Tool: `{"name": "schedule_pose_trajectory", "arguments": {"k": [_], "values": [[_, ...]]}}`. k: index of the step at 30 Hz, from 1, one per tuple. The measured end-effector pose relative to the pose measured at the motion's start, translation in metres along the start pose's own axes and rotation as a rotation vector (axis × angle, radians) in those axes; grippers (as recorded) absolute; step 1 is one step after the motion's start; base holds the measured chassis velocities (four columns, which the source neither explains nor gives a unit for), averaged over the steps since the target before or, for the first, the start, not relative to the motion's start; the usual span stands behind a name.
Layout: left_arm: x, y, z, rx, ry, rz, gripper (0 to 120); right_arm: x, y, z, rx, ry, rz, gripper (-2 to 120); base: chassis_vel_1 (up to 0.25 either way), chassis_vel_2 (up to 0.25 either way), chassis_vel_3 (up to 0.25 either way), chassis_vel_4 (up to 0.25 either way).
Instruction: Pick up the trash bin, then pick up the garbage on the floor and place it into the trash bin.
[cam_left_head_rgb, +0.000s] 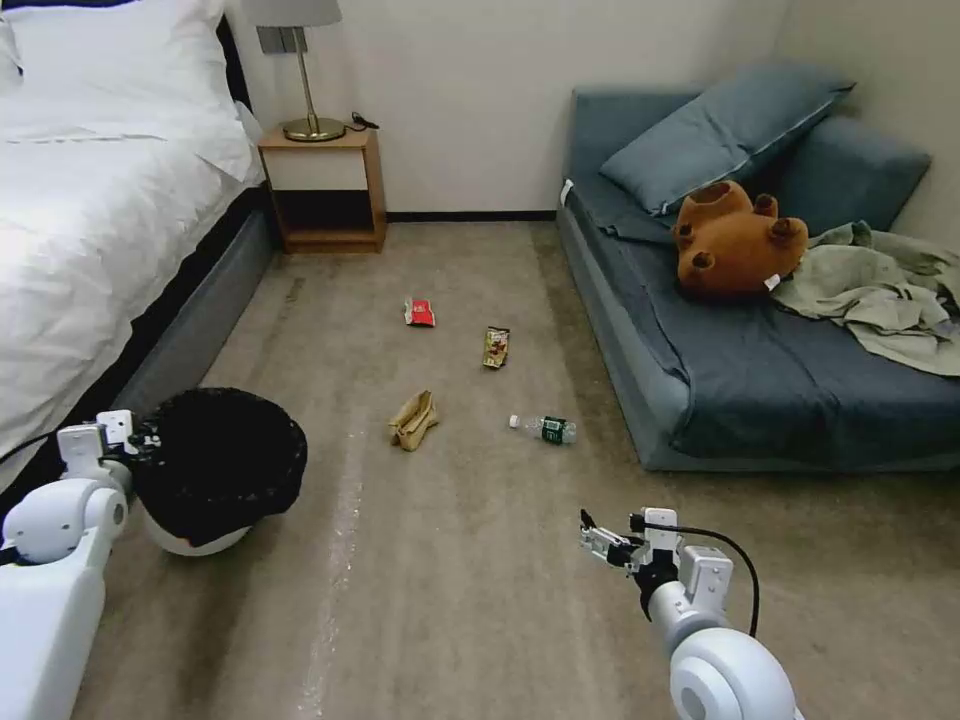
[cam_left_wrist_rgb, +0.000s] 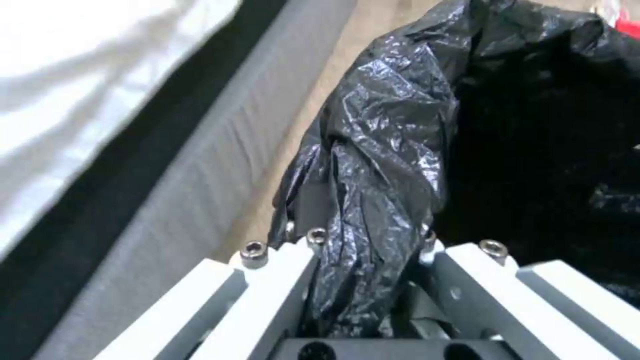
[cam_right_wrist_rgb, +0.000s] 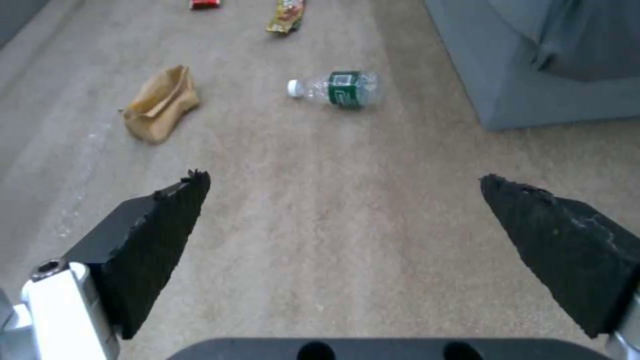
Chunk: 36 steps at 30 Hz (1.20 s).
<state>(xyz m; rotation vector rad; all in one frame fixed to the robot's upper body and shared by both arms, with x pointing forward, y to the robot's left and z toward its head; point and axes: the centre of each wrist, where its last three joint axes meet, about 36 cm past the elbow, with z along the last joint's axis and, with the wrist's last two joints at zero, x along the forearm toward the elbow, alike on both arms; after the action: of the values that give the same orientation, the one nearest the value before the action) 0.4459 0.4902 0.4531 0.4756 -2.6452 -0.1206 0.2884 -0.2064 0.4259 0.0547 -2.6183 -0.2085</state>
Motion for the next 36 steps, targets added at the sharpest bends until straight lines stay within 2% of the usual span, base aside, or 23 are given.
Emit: {"name": "schedule_pose_trajectory", "arguments": {"k": [8,9,11,12,18,26,36], "values": [[0.028,-0.005,-0.013,-0.035,-0.067,-0.013,4,0.008,-0.002,-0.002,-0.017,-0.065,-0.098,100,0.0,0.0,0.0,0.0],[0.038,-0.01,-0.018,-0.05,-0.091,-0.004,4,0.009,-0.003,-0.001,-0.008,-0.082,-0.113,100,0.0,0.0,0.0,0.0],[0.04,-0.011,-0.02,-0.053,-0.098,-0.001,4,0.009,-0.003,0.0,-0.004,-0.085,-0.117,100,0.0,0.0,0.0,0.0],[0.049,-0.016,-0.025,-0.065,-0.116,0.006,4,0.009,-0.004,0.001,0.006,-0.093,-0.127,100,0.0,0.0,0.0,0.0],[0.067,-0.028,-0.035,-0.092,-0.15,0.019,4,0.004,-0.006,0.001,0.026,-0.11,-0.151,100,0.0,0.0,0.0,0.0],[0.079,-0.034,-0.036,-0.113,-0.157,0.032,4,-0.009,-0.007,-0.001,0.041,-0.115,-0.159,100,0.0,0.0,0.0,0.0],[0.081,-0.031,-0.038,-0.124,-0.162,0.024,4,-0.018,-0.006,0.002,0.041,-0.102,-0.167,100,0.0,0.0,0.0,0.0]]}}
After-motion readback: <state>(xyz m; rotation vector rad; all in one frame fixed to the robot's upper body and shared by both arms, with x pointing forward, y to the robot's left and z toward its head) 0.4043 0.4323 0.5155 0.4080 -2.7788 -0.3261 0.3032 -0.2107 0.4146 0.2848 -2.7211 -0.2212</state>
